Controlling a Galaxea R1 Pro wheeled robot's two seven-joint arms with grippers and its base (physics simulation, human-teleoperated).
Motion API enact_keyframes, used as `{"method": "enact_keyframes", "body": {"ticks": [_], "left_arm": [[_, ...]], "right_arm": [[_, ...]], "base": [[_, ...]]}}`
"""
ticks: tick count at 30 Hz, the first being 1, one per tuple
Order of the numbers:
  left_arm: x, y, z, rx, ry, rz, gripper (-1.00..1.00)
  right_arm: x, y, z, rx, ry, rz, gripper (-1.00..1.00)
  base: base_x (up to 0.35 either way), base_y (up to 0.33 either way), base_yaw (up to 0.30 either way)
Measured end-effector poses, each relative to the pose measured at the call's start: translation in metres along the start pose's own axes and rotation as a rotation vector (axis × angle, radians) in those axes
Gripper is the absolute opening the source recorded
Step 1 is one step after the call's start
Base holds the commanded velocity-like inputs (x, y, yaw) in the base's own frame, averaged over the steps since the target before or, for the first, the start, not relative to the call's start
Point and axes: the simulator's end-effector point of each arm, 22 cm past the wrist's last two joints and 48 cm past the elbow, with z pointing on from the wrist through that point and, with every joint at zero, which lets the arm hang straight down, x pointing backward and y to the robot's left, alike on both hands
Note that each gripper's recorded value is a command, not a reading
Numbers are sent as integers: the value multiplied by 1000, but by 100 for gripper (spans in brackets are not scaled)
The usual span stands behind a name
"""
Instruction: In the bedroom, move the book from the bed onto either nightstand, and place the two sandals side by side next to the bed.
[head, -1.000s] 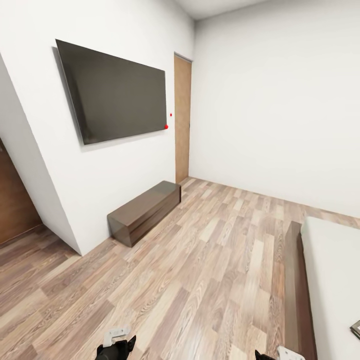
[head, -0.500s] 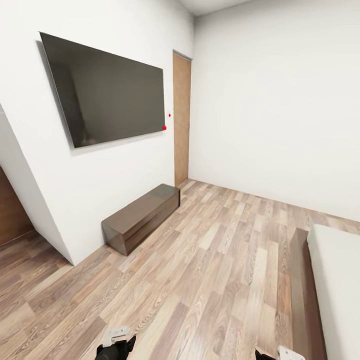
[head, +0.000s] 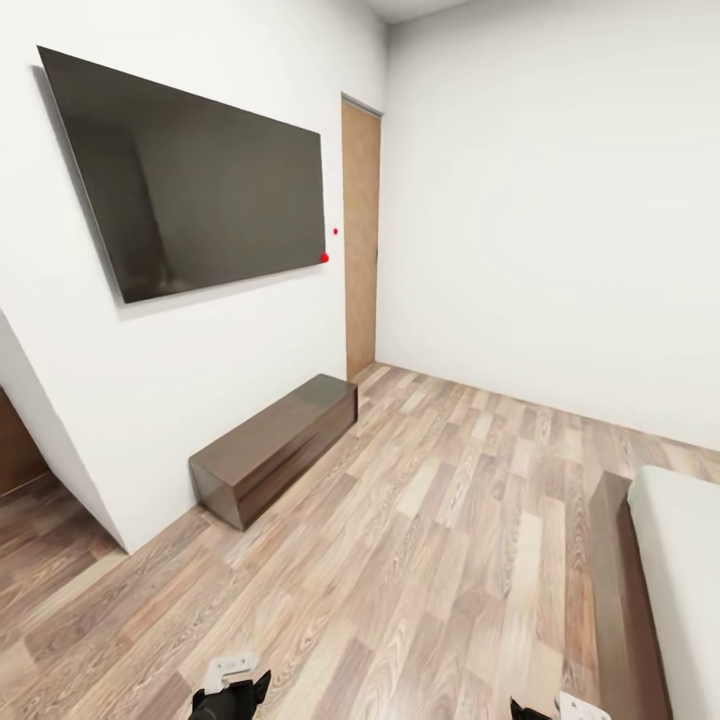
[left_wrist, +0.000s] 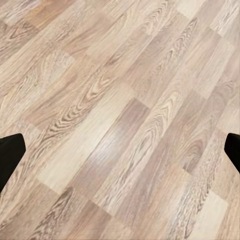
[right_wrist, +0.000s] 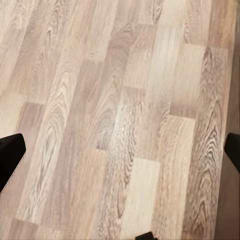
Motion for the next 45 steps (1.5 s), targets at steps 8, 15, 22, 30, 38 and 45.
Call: {"method": "enact_keyframes", "body": {"ticks": [8,15,22,30,38,45], "left_arm": [[0,1,0,-1,-1,0,100],[0,2,0,-4,4,3,100],[0,22,-3,-28,9,16,100],[8,26,-5,-31,26,13,100],[9,27,-5,-33,29,12,100],[10,26,-5,-32,31,11,100]], "right_arm": [[1,0,0,1,1,1,100],[6,4,0,-7,18,-16,100],[7,7,0,-16,18,-32,100],[5,7,0,-18,13,-31,100],[5,7,0,-19,13,-32,100],[6,8,0,-20,13,-33,100]], "base": [[329,-2,0],[329,0,0],[329,0,0],[329,0,0],[329,0,0],[329,0,-6]]}}
